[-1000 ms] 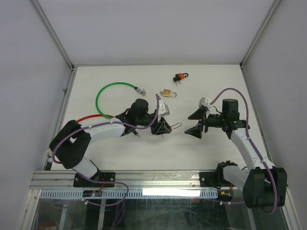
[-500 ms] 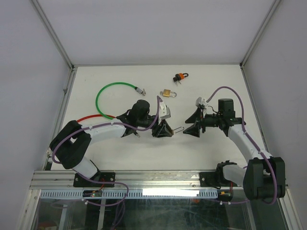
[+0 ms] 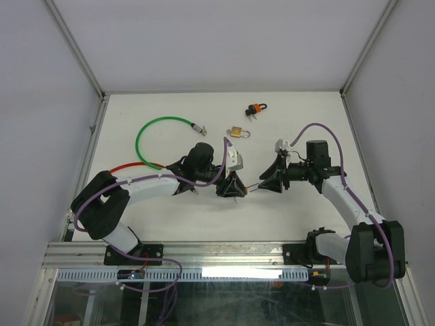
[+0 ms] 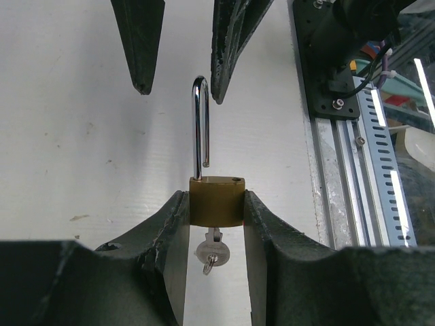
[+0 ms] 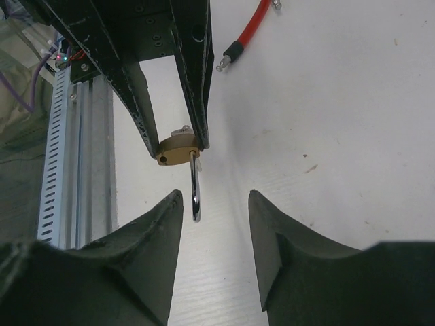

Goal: Lock with the key
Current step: Pick up the lock from the center of the board.

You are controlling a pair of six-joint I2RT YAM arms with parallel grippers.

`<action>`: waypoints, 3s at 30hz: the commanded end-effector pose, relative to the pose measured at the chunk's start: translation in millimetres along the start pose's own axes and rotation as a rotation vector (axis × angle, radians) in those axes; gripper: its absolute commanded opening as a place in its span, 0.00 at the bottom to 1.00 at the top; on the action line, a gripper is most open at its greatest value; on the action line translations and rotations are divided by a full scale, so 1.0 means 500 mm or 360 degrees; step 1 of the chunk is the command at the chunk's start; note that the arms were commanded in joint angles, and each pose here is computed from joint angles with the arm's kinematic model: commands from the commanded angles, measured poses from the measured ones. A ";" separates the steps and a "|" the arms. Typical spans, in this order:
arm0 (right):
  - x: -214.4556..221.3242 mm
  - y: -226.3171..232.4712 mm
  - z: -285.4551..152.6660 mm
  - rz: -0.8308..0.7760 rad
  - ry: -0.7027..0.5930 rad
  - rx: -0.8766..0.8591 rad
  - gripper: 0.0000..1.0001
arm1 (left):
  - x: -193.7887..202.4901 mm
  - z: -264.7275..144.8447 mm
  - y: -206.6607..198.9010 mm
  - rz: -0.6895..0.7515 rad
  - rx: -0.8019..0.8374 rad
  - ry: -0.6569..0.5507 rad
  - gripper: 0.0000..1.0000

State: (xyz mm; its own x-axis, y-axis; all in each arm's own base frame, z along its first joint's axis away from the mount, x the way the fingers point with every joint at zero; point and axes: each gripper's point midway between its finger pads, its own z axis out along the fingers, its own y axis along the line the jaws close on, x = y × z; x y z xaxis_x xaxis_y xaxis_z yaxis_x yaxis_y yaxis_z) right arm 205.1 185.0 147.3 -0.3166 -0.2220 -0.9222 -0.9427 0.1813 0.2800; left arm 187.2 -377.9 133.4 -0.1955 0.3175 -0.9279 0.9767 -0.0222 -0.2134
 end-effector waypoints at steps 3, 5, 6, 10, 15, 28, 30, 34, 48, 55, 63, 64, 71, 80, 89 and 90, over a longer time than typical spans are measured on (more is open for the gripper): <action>-0.040 0.010 0.002 -0.0123 -0.0052 -0.0067 0.39 | -0.065 0.010 -0.011 0.0148 0.0066 -0.0128 0.00; -0.038 0.010 0.002 -0.0127 -0.0046 -0.0067 0.38 | -0.066 0.009 -0.011 0.0150 0.0063 -0.0129 0.00; -0.037 0.010 0.002 -0.0130 -0.0043 -0.0067 0.38 | -0.066 0.009 -0.011 0.0149 0.0063 -0.0130 0.00; -0.036 0.015 0.003 -0.0137 -0.0040 -0.0083 0.36 | -0.069 0.009 -0.011 0.0152 0.0059 -0.0133 0.00; -0.034 0.020 0.005 -0.0142 -0.0035 -0.0102 0.33 | -0.070 0.010 -0.010 0.0151 0.0057 -0.0134 0.00; -0.035 0.031 0.011 -0.0151 -0.0025 -0.0146 0.05 | -0.073 0.014 -0.013 0.0154 0.0061 -0.0144 0.00; -0.036 0.032 0.010 -0.0155 -0.0022 -0.0147 0.00 | -0.074 0.013 -0.012 0.0152 0.0052 -0.0146 0.00; -0.039 0.035 0.010 -0.0152 -0.0018 -0.0155 0.00 | -0.076 0.012 -0.010 0.0158 0.0035 -0.0154 0.00; -0.033 0.037 0.011 -0.0144 0.0002 -0.0158 0.13 | -0.074 0.013 -0.005 0.0150 0.0013 -0.0154 0.00; -0.030 0.040 0.013 -0.0140 0.0023 -0.0169 0.04 | -0.074 0.013 -0.004 0.0150 0.0008 -0.0154 0.00; -0.050 0.041 0.006 -0.0171 0.0038 -0.0139 0.00 | -0.082 0.007 0.019 0.0104 -0.0120 -0.0180 0.11; -0.055 0.041 0.005 -0.0172 0.0035 -0.0130 0.00 | -0.084 0.005 0.023 0.0090 -0.0152 -0.0196 0.19; -0.079 0.040 -0.007 -0.0168 0.0004 -0.0071 0.00 | -0.092 -0.018 0.042 0.0011 -0.0330 -0.0296 0.59; -0.092 0.051 -0.022 -0.0200 -0.0029 -0.0058 0.00 | -0.140 -0.095 -0.001 0.0162 -0.0428 -0.0619 0.72; -0.109 0.091 -0.037 -0.0294 -0.0116 -0.0145 0.00 | -0.131 -0.124 -0.042 0.0163 -0.0381 -0.0788 0.89; -0.111 0.093 -0.038 -0.0307 -0.0123 -0.0152 0.00 | -0.134 -0.130 -0.050 0.0173 -0.0367 -0.0840 0.93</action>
State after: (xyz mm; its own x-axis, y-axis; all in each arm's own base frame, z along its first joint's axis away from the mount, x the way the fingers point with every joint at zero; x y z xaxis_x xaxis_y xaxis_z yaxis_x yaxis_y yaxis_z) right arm 182.2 184.1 183.0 -0.2412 -0.2310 -0.9426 -0.9683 0.1217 0.2179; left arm 189.5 -343.2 181.7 -0.1216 -0.0173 -0.9924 0.9687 0.2161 -0.1225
